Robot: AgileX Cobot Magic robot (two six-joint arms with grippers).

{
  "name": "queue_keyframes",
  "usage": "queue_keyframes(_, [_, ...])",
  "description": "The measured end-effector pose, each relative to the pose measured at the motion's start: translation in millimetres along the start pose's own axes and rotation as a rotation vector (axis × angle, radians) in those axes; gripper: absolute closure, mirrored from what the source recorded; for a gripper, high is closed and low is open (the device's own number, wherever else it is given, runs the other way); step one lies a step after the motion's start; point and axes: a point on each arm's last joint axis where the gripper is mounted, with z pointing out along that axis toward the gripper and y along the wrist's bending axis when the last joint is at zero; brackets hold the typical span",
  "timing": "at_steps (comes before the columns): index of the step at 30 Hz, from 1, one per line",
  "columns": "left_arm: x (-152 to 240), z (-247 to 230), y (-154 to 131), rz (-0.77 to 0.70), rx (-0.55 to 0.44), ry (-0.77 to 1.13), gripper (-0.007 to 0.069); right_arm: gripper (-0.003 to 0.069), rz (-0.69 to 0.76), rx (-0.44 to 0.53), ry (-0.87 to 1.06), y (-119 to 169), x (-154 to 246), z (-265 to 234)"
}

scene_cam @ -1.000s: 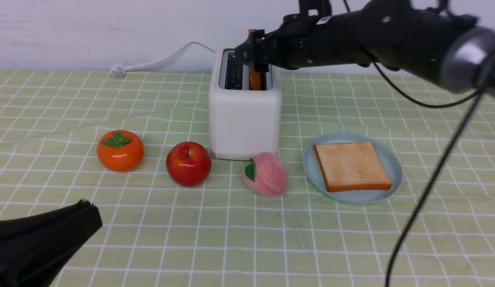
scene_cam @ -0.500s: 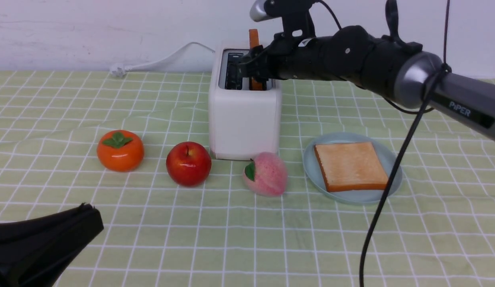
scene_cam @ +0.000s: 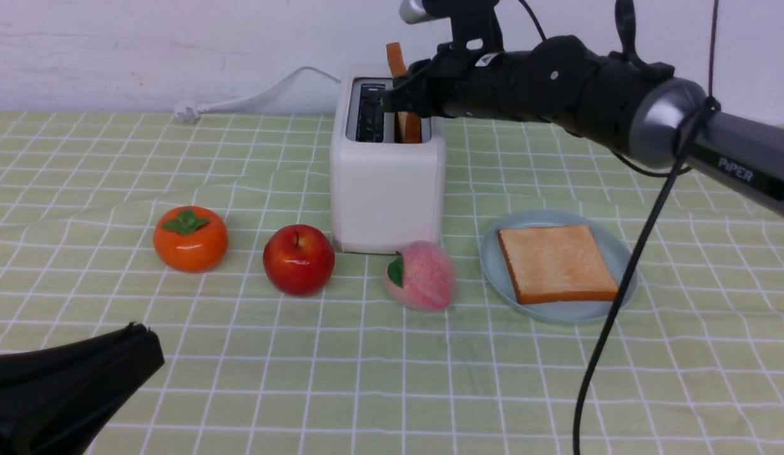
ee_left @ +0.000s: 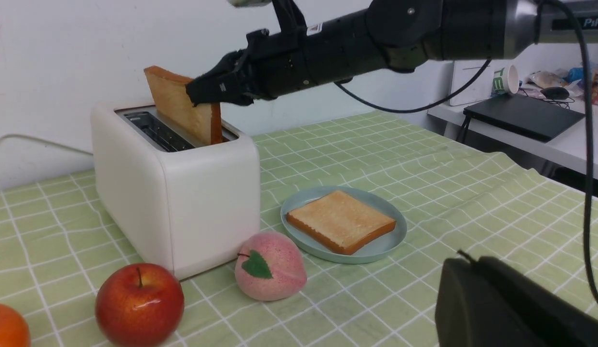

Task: Take toasted bread from bread machine on green coffee tablecloth place on plate.
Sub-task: 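Grasp the toast slice in the toaster and pull it up out of the slot with the right gripper, then place the held slice of bread on top of the slice on the plate with the right gripper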

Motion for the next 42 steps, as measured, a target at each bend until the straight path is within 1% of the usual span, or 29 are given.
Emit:
queue_keyframes(4, [0, 0, 0, 0.000, 0.000, 0.000, 0.0638, 0.0550, -0.003, -0.027, -0.064, 10, -35, -31])
queue_keyframes(6, [0, 0, 0, 0.000, 0.000, 0.000, 0.0638, 0.0550, -0.016, -0.065, -0.119, 22, -69, -69])
queue_keyframes(7, [0, 0, 0, 0.000, 0.000, 0.000, 0.0638, 0.0550, -0.018, -0.068, -0.123, 23, -72, -72])
queue_keyframes(8, [0, 0, 0, 0.000, 0.000, 0.000, 0.0638, 0.0550, -0.032, -0.086, -0.139, 28, -84, -89])
queue_keyframes(9, [0, 0, 0, 0.000, 0.000, 0.000, 0.0638, 0.0550, -0.074, -0.122, -0.153, 38, -105, -125])
queue_keyframes(10, [0, 0, 0, 0.000, 0.000, 0.000, 0.0638, 0.0550, -0.101, -0.130, -0.149, 41, -112, -139])
queue_keyframes(11, [0, 0, 0, 0.000, 0.000, 0.000, 0.0638, 0.0550, -0.104, -0.135, -0.148, 42, -113, -142])
queue_keyframes(12, [0, 0, 0, 0.000, 0.000, 0.000, 0.0638, 0.0550, -0.141, -0.144, -0.127, 43, -121, -165])
queue_keyframes(13, [0, 0, 0, 0.000, 0.000, 0.000, 0.0638, 0.0550, -0.159, -0.143, -0.105, 43, -124, -178])
queue_keyframes(14, [0, 0, 0, 0.000, 0.000, 0.000, 0.0638, 0.0550, -0.163, -0.141, -0.086, 42, -126, -186])
queue_keyframes(15, [0, 0, 0, 0.000, 0.000, 0.000, 0.0638, 0.0550, -0.150, -0.117, -0.010, 34, -127, -210])
queue_keyframes(16, [0, 0, 0, 0.000, 0.000, 0.000, 0.0638, 0.0550, -0.145, -0.101, 0.037, 31, -126, -222])
queue_keyframes(18, [0, 0, 0, 0.000, 0.000, 0.000, 0.0638, 0.0550, -0.125, -0.048, 0.111, 19, -120, -235])
queue_keyframes(20, [0, 0, 0, -0.002, 0.000, 0.000, 0.0638, 0.0550, -0.094, 0.020, 0.223, 5, -102, -249])
queue_keyframes(22, [0, 0, 0, -0.002, 0.000, 0.000, 0.0638, 0.0550, -0.065, 0.045, 0.271, -1, -89, -255])
queue_keyframes(24, [0, 0, 0, -0.002, 0.000, 0.000, 0.0638, 0.0550, 0.041, 0.079, 0.348, -11, -58, -262])
queue_keyframes(25, [0, 0, 0, -0.002, 0.000, 0.000, 0.0638, 0.0550, 0.058, 0.080, 0.363, -13, -52, -260])
queue_keyframes(27, [0, 0, 0, -0.002, 0.000, 0.000, 0.0638, 0.0550, 0.161, 0.080, 0.407, -22, -24, -252])
queue_keyframes(28, [0, 0, 0, -0.002, 0.000, 0.000, 0.0638, 0.0550, 0.169, 0.080, 0.410, -23, -22, -251])
queue_keyframes(29, [0, 0, 0, -0.002, 0.000, 0.000, 0.0638, 0.0550, 0.221, 0.072, 0.436, -30, -6, -239])
queue_keyframes(31, [0, 0, 0, -0.002, 0.000, 0.000, 0.0638, 0.0550, 0.269, 0.064, 0.454, -41, 8, -220])
queue_keyframes(36, [1, 0, 0, -0.002, 0.002, 0.009, 0.0637, 0.0550, 0.380, 0.025, 0.454, -74, 34, -174])
queue_keyframes(37, [1, 0, 0, -0.002, 0.002, 0.010, 0.0637, 0.0550, 0.382, 0.022, 0.450, -75, 34, -174])
queue_keyframes(42, [1, 0, 0, -0.002, 0.002, 0.014, 0.0637, 0.0550, 0.514, -0.010, 0.429, -111, 64, -139])
